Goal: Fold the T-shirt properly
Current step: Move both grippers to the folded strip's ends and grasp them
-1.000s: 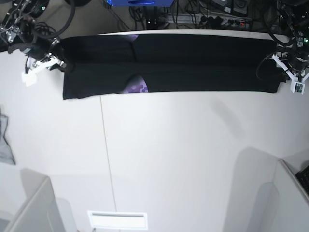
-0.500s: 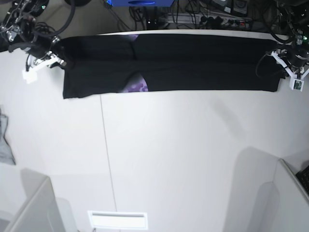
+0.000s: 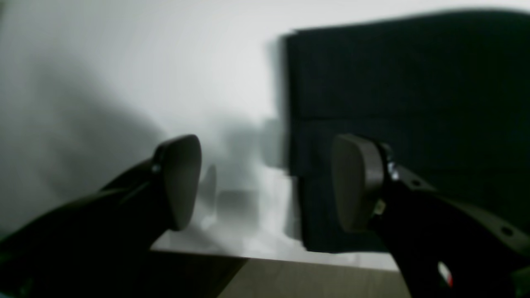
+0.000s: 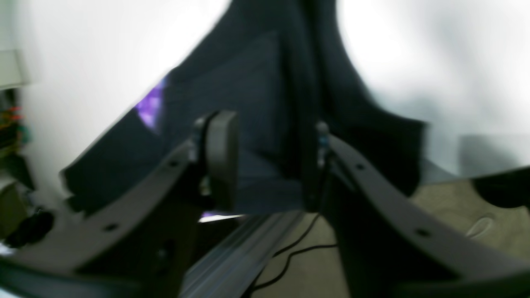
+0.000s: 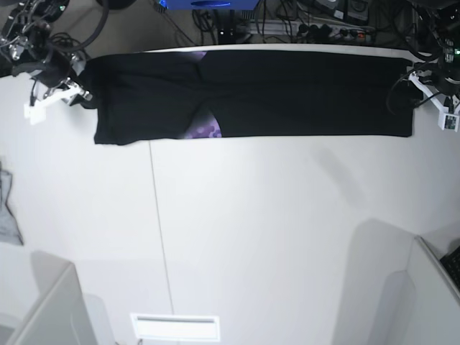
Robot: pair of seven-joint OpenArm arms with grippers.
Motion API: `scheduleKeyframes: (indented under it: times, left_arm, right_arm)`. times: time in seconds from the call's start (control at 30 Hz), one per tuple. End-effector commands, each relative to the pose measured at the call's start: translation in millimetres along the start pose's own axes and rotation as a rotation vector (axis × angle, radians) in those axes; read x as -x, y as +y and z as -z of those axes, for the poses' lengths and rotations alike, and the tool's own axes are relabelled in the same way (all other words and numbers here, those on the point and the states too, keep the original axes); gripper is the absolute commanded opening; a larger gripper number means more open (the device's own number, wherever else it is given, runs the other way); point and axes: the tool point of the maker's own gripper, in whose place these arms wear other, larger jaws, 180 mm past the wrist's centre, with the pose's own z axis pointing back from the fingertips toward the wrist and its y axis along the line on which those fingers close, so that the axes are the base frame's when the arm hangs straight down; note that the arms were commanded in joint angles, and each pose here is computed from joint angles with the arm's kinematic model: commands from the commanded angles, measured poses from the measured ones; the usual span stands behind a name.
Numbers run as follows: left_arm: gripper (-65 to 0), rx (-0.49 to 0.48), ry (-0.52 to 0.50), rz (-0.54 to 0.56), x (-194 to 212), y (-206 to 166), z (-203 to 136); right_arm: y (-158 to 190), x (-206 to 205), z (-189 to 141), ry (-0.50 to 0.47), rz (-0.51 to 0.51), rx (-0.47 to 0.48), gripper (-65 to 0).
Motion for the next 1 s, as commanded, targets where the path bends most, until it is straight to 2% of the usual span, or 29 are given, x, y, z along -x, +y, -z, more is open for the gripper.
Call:
scheduleKeyframes:
  times: [0.0, 0.03, 0.07, 0.1, 0.17, 0.33, 0.47, 0.67, 0.73, 0.83, 0.97]
  left_arm:
    - [-20.9, -0.014, -0.052, 0.006, -13.2, 1.5, -7.6]
    - [-25.3, -0.021, -0.065, -0.001, -15.4, 0.9, -11.0]
    - [-32.7, -0.017, -0.071, -0.008, -15.9, -2.4, -11.5]
    - [-41.1, -0.008, -0.073, -0.012, -15.8, -6.8, -10.4]
    - [-65.0, 0.017, -0.090, -0.025, -21.8, -18.0, -5.5]
    - [-65.0, 0.078, -0.067, -0.063, -14.7, -41.9, 9.7]
    - [-65.0, 0.102, -0.059, -0.056, -13.4, -50.2, 12.8]
    - [-65.0, 0.094, -0.052, -0.059, -10.0, -47.1, 11.6]
    - [-65.0, 0.093, -0.050, -0.057, -9.2, -46.9, 11.6]
    - [-65.0, 0.093, -0.050, -0.057, -9.2, -46.9, 11.6]
    - [-65.0, 0.093, -0.056, -0.060, -11.6, -47.1, 12.3]
  right_arm:
    - [14.4, -6.9, 0.2, -0.021, -0.037, -0.044, -50.7]
    - [20.6, -8.4, 3.8, -0.028, -0.050, -0.060, -56.0]
    - [25.0, -11.0, 7.3, -0.037, -0.058, -0.072, -63.2]
    - [29.7, -13.7, 10.3, -0.049, -0.063, -0.085, -65.0]
    - [34.8, -18.2, 20.7, -0.059, -0.053, -0.107, -65.0]
    - [38.3, -28.9, 49.4, -0.035, -0.009, -0.141, -65.0]
    - [25.8, -46.7, 65.5, -0.025, 0.017, -0.118, -65.0]
    - [-20.6, -59.2, 86.7, -0.012, -0.016, 0.099, -65.0]
    - [-32.1, -61.0, 90.0, -0.027, -0.020, 0.142, -65.0]
    - [-34.6, -63.6, 89.7, -0.044, -0.024, 0.150, -65.0]
    - [-15.7, -73.7, 67.6, -0.114, -0.103, 0.134, -65.0]
